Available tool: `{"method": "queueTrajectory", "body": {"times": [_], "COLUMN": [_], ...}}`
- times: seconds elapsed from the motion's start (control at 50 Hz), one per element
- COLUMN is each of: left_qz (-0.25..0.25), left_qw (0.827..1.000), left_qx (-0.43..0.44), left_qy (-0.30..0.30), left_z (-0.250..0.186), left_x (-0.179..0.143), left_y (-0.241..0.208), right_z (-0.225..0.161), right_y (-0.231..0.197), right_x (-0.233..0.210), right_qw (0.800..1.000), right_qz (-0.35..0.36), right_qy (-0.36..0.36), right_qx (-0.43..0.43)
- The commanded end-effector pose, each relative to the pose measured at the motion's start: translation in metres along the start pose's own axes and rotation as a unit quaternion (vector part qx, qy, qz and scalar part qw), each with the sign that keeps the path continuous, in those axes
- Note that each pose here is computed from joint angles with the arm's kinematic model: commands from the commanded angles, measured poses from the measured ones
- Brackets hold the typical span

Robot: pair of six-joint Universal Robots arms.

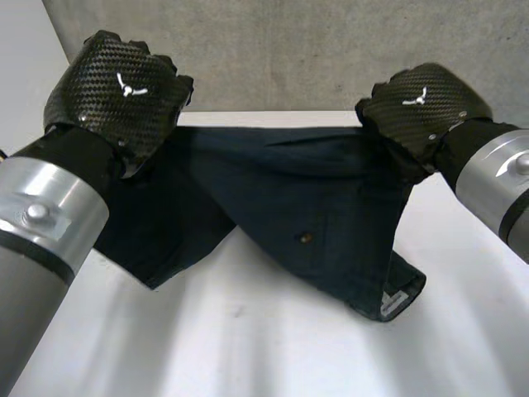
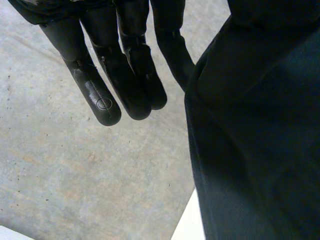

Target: Fold the shorts.

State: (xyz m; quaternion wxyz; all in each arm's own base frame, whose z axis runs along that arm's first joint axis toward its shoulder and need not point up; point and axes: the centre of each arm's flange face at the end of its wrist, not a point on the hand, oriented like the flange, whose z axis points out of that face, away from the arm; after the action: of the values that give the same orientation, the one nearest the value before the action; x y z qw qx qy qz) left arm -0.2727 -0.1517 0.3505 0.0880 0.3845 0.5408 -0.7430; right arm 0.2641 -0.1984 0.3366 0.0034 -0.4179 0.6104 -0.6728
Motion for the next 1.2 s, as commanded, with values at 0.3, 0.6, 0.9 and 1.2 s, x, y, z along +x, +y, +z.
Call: {"method": "queueTrajectory", "body": {"times": [0.3,0.6,0.9,1.2], "left_qz": [0.032,-0.042,-0.043,-0.050], "left_qw": [0.990,0.861,0.973,0.996], "left_qx": [-0.121,0.329,0.129,-0.072], "left_qy": [0.069,-0.385,-0.189,0.023], "left_z": [0.117,0.134,0.114,0.060], "left_x": [0.088,-0.101,0.012,0.130], "left_y": [0.106,-0.071,0.046,0.150], "right_z": [0.103,0.109,0.123,0.117], "right_y": [0.065,-0.084,0.005,0.130], "right_x": [-0.028,0.081,0.010,-0.085], "right_qw": [0.998,0.901,0.974,0.994], "right_qz": [-0.009,-0.002,-0.001,0.024], "right_qy": [-0.014,0.273,0.116,-0.080], "right_qx": [-0.063,0.336,0.195,-0.076]}}
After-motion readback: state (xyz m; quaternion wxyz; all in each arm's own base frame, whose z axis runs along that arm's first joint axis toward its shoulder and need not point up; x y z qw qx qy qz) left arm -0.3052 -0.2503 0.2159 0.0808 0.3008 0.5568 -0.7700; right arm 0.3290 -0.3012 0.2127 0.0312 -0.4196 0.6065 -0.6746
